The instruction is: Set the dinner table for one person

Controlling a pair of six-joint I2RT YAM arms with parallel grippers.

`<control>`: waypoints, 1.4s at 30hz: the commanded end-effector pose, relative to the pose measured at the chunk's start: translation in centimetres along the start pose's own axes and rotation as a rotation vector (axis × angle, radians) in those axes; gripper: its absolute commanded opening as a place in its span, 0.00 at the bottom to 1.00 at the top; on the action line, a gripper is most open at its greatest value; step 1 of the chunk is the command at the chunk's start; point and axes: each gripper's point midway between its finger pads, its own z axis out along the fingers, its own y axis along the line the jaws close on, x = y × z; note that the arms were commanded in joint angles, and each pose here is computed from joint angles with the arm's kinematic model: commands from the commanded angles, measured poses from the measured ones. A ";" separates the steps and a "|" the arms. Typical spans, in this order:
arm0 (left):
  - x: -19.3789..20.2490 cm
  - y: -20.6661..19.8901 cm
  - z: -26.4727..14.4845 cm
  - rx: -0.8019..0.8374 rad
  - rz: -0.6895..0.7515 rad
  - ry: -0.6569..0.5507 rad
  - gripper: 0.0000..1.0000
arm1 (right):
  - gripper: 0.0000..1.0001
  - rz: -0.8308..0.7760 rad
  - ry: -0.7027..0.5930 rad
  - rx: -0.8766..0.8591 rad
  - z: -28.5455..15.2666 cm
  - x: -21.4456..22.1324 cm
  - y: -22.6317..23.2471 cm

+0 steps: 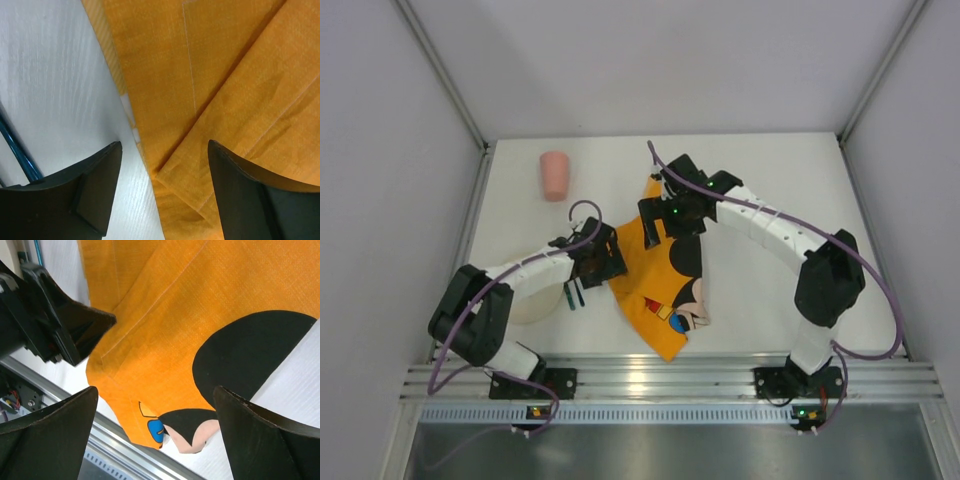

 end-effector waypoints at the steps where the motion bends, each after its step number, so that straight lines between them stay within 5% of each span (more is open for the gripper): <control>1: -2.1 0.2 1.6 0.007 -0.058 -0.082 0.74 | 1.00 -0.027 -0.002 0.003 -1.4 0.3 0.2; 6: -3.7 2.9 2.9 -0.030 -0.103 -0.102 0.62 | 1.00 -0.021 0.038 0.024 -1.2 2.1 -0.6; 13: -2.3 4.2 5.6 -0.013 -0.100 -0.019 0.21 | 1.00 -0.038 0.074 -0.045 1.0 1.1 1.7; 14: -2.3 4.1 5.7 -0.003 -0.080 -0.010 0.08 | 1.00 -0.045 0.084 -0.055 1.4 1.0 2.3; 17: -2.7 4.0 5.6 -0.007 -0.052 -0.009 0.00 | 1.00 -0.088 0.115 -0.068 3.2 0.2 4.7; 30: -3.1 4.1 5.3 0.004 0.003 0.056 0.00 | 1.00 -0.284 0.272 -0.054 9.2 6.4 9.8; 37: -3.9 5.4 5.0 0.008 -0.033 0.070 0.00 | 1.00 -0.347 0.345 0.110 11.9 10.8 5.7; 42: -4.7 5.5 4.2 0.002 -0.025 0.066 0.00 | 0.97 -0.354 0.311 0.253 12.7 10.1 2.7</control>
